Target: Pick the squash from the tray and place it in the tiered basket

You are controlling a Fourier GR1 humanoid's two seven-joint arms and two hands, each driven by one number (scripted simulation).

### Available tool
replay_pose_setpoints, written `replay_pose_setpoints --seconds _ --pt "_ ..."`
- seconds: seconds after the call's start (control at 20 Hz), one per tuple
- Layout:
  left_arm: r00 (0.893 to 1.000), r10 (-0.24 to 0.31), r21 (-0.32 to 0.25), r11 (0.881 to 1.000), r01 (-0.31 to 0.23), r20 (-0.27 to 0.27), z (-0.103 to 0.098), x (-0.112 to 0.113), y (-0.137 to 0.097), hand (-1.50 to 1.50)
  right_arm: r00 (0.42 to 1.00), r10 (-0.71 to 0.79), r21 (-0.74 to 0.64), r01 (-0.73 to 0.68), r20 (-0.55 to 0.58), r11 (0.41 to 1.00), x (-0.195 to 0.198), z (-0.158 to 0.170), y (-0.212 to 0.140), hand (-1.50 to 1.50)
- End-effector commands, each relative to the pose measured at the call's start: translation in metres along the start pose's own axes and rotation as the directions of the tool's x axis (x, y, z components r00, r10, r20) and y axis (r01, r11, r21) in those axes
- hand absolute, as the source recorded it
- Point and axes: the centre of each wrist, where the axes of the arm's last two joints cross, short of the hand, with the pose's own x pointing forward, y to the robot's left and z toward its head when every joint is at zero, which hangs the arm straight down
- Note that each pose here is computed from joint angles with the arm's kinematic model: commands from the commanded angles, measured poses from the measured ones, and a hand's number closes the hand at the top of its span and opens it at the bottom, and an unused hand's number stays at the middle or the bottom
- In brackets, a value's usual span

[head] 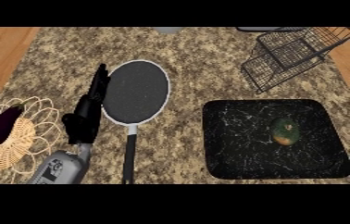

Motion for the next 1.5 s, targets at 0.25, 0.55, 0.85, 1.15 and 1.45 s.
replay_pose_setpoints --seconds 0.25,0.55,0.85,1.15,1.45 --pt "1.0 0.014 0.001 1.0 -0.014 0.0 0.004 0.0 -0.01 0.0 0.958 0.288 0.295 -0.277 0.005 0.914 0.05 -0.009 0.02 -1.5" --pt "1.0 -0.009 0.005 1.0 0.009 0.022 0.0 0.007 0.001 0.0 0.943 0.333 0.335 -0.309 -0.015 0.89 0.049 -0.012 0.041 -1.5" --pt "1.0 0.008 -0.018 1.0 -0.008 0.03 0.003 0.009 -0.01 0.0 0.913 0.403 0.398 -0.344 -0.071 0.851 0.053 -0.021 0.063 -1.5" --pt "1.0 0.009 -0.02 1.0 -0.009 0.015 0.002 0.003 -0.01 0.0 0.875 0.465 0.439 -0.368 -0.134 0.82 0.058 -0.026 0.073 -1.5" --pt "0.999 0.019 -0.016 1.0 -0.019 0.026 0.006 0.007 -0.018 0.0 0.838 0.525 0.419 -0.427 -0.15 0.801 0.062 -0.03 0.085 -1.5"
